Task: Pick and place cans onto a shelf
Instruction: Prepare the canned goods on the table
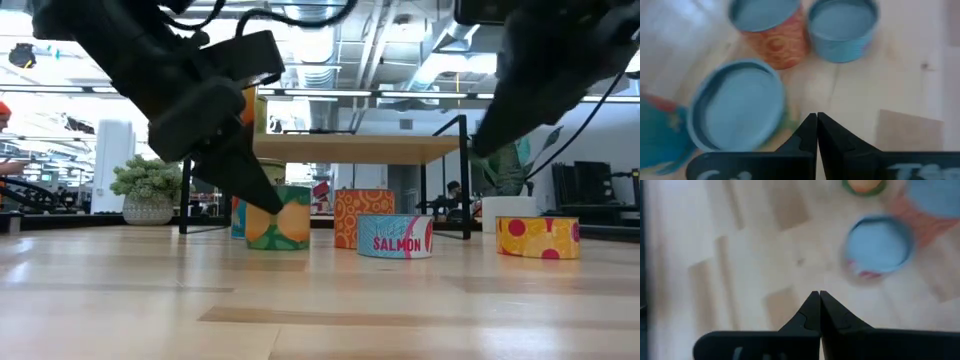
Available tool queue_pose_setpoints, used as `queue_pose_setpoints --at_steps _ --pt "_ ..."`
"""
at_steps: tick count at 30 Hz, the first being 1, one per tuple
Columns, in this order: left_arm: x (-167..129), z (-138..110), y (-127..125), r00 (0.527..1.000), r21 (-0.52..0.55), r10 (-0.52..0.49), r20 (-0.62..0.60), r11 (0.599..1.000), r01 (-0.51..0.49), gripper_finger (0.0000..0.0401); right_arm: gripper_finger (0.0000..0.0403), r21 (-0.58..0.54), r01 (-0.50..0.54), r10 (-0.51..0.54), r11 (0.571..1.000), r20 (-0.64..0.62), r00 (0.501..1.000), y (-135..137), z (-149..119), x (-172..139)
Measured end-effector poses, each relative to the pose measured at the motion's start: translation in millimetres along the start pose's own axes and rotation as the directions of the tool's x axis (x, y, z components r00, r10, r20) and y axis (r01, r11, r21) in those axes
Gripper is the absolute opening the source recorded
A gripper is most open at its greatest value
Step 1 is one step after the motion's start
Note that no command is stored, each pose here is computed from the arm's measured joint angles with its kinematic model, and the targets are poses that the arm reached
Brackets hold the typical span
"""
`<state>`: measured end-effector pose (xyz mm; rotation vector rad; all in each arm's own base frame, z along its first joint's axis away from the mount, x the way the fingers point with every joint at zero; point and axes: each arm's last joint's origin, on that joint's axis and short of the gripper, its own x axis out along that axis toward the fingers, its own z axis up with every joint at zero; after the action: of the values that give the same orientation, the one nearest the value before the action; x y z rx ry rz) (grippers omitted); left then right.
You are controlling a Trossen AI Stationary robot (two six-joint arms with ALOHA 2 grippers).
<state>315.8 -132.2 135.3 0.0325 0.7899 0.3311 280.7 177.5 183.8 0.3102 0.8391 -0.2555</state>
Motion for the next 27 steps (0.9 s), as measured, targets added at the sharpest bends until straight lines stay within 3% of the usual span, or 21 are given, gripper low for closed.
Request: queue_pose_setpoints --at_steps 4,9,16,27 --pt "-1.3 -0.6 -2.3 0.999 -0.010 -0.037 -0.024 0.999 0.037 0.0000 0.0012 0.015 0.097 -0.098 0.995 0.086 0.991 -6.6 5.6 13.1" --pt "-13.4 -0.9 -14.3 0.971 -0.021 -0.160 -0.176 0.987 0.159 0.0000 0.0012 -0.031 0.094 -0.092 0.995 0.076 0.993 -19.2 20.7 41.3" --pt "-36.2 -7.2 -19.2 0.947 0.004 -0.030 -0.319 0.999 0.033 0.0000 0.0012 -0.086 0.083 -0.071 0.993 0.129 0.989 -38.7 44.8 71.5" --pt "-45.3 -13.6 -21.1 0.951 -0.017 0.062 -0.303 0.997 -0.071 0.0000 0.0012 -0.069 0.233 -0.225 0.970 0.104 0.969 -68.5 56.1 77.1"
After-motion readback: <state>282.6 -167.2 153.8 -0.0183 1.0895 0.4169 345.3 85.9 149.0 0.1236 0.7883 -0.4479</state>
